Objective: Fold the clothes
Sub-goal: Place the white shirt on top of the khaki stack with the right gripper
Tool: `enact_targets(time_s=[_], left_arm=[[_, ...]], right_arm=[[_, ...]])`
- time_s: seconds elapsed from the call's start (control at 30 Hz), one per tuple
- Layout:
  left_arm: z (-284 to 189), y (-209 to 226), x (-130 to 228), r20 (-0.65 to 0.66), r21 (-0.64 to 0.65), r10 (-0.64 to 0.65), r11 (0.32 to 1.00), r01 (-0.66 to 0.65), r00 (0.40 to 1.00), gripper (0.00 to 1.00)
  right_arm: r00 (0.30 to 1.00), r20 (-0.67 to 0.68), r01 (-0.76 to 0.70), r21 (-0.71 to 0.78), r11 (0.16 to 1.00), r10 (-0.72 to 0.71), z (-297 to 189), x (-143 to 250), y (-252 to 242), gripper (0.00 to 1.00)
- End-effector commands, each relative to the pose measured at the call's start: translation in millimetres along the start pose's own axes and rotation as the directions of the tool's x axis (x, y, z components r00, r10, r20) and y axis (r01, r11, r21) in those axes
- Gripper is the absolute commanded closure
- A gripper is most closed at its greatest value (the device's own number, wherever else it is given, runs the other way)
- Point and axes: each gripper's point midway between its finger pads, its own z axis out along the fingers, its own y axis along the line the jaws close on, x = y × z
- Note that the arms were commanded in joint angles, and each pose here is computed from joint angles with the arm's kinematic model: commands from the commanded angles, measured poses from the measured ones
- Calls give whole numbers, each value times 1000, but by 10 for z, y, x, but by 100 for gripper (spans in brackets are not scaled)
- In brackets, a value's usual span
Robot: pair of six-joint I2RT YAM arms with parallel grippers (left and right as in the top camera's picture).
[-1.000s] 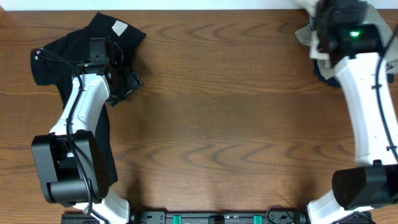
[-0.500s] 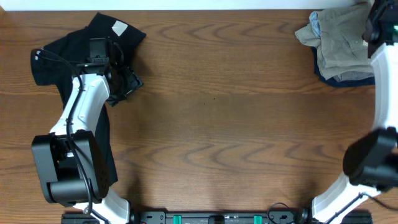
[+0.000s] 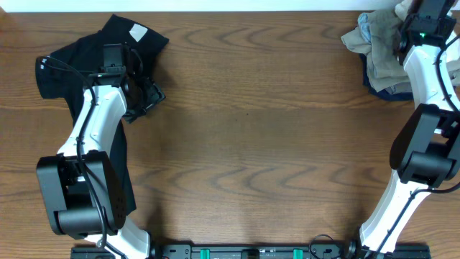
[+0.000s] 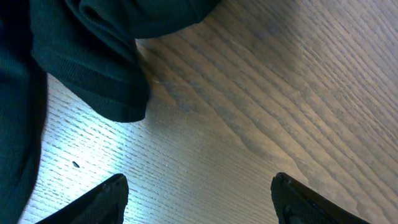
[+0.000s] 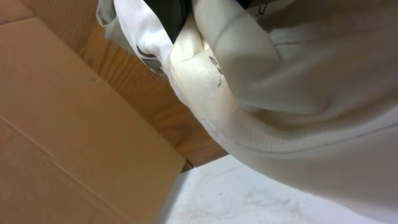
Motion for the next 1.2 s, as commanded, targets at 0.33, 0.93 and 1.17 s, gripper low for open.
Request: enact_targets(time_s=[0.33,0.93,1.17], left_arm=[[-19,-16,-67,13,0,7,1000,-7,1000,25],[-19,-16,-69,13,0,7,1000,-7,1000,25],[-19,-16,-69,14,0,7,1000,-7,1000,25]], right_arm=[[990,-142,-24,-190,981,-4,-41,371,363,79],[966,-218,-4,-546,838,-138,-1085,299,894,13],[986,-153,-30,-534,845,-62,-1129,-43,708,7]])
